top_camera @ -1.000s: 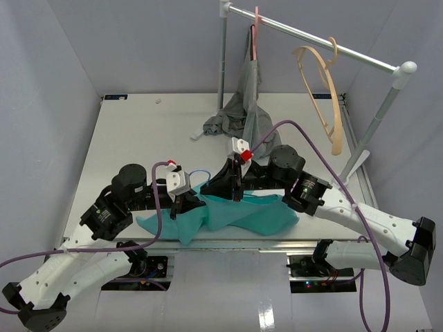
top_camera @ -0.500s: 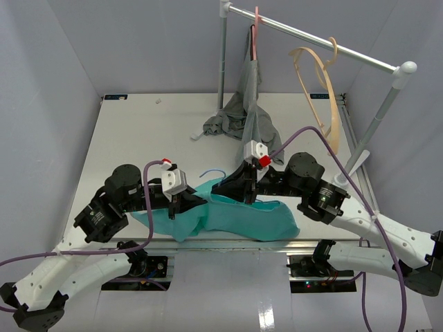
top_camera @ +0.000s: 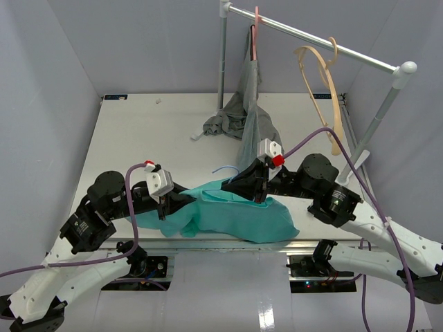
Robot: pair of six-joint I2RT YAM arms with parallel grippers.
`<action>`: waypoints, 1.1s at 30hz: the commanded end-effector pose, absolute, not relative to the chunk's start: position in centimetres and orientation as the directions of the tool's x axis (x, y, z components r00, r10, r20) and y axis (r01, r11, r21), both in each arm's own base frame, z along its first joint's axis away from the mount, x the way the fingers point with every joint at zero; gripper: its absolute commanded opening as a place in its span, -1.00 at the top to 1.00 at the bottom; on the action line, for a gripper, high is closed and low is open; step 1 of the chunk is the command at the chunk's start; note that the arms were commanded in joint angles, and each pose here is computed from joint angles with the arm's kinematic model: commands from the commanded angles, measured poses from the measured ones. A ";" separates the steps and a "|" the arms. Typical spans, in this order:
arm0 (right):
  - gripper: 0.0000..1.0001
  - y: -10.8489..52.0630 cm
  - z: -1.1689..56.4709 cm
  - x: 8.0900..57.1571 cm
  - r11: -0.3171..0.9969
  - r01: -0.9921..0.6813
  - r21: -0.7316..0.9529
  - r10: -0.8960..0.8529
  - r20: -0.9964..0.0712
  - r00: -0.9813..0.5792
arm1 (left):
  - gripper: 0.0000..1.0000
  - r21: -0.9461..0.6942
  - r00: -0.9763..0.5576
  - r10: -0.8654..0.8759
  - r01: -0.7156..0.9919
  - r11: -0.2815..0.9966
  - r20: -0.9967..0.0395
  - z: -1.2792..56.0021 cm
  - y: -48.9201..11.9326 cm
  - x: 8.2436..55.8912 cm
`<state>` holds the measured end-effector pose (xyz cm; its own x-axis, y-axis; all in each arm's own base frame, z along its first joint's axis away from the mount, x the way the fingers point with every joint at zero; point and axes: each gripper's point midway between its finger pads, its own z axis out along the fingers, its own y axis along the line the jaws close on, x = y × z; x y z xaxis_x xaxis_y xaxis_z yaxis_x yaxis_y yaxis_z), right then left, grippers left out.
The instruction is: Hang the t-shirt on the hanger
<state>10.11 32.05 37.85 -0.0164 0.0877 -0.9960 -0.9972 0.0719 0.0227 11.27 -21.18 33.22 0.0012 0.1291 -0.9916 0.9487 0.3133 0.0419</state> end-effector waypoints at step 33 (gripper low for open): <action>0.85 32.6 42.9 13.0 0.114 -0.992 -0.058 -0.113 -0.993 0.045 | 0.00 0.262 0.204 0.164 0.772 0.579 -0.965 38.9 -17.4 16.0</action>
<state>13.17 33.09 41.70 -0.0023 -0.1241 -0.9923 -0.9927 0.1203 -0.0127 16.07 -18.57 36.67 0.1493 0.1900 -0.9704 0.8121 0.5363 0.2299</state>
